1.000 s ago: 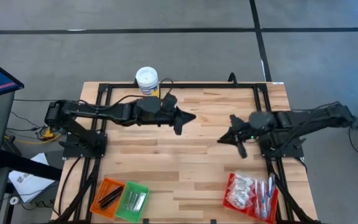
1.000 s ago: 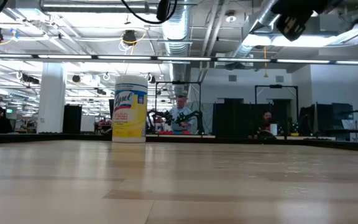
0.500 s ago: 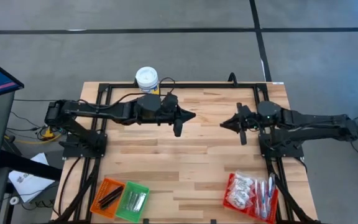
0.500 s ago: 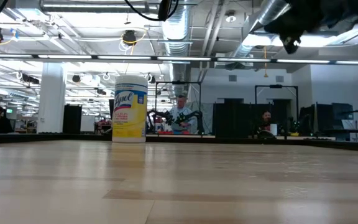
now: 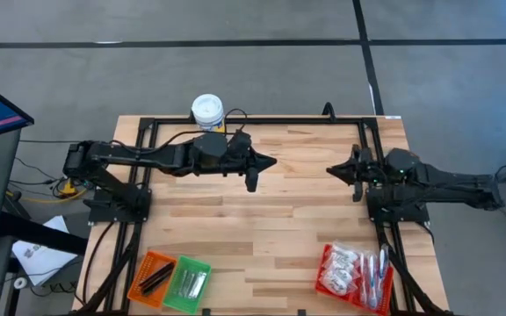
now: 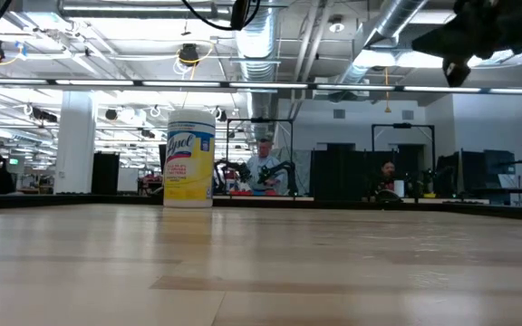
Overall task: Pick & Place Travel size toiletries
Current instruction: Return to Home Position
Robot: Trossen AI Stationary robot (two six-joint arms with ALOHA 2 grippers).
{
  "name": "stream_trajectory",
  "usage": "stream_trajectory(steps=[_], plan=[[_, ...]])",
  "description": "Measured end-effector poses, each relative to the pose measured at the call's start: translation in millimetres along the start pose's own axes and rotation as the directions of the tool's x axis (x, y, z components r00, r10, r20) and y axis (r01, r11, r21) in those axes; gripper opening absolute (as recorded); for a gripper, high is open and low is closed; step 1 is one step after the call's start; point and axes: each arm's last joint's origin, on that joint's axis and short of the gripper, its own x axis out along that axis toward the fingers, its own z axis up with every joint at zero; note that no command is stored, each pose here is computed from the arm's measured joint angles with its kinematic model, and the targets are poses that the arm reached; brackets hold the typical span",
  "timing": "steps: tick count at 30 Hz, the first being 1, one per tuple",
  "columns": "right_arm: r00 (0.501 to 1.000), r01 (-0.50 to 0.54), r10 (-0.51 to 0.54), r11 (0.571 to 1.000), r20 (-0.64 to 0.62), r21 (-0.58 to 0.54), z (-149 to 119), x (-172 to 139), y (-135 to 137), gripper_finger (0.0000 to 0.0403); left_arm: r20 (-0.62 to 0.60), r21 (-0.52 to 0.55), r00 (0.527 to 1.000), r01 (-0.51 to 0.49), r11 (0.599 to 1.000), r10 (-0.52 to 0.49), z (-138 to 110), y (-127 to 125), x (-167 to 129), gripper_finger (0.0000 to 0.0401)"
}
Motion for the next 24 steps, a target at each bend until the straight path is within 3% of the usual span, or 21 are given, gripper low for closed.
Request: stream_trajectory(steps=[15, 24], plan=[[0.995, 0.003, -0.006, 1.0, 0.104, 0.026, -21, -34, -8, 0.0, 0.014, -0.002, 1.0, -0.019, 1.0, 0.019, 2, 2, 0, 0.0001], [0.997, -0.01, 0.008, 1.0, 0.077, 0.028, -26, -33, -8, 0.0, 0.038, -0.009, 0.999, -0.03, 0.999, 0.031, 6, 8, 1, 0.0001]])
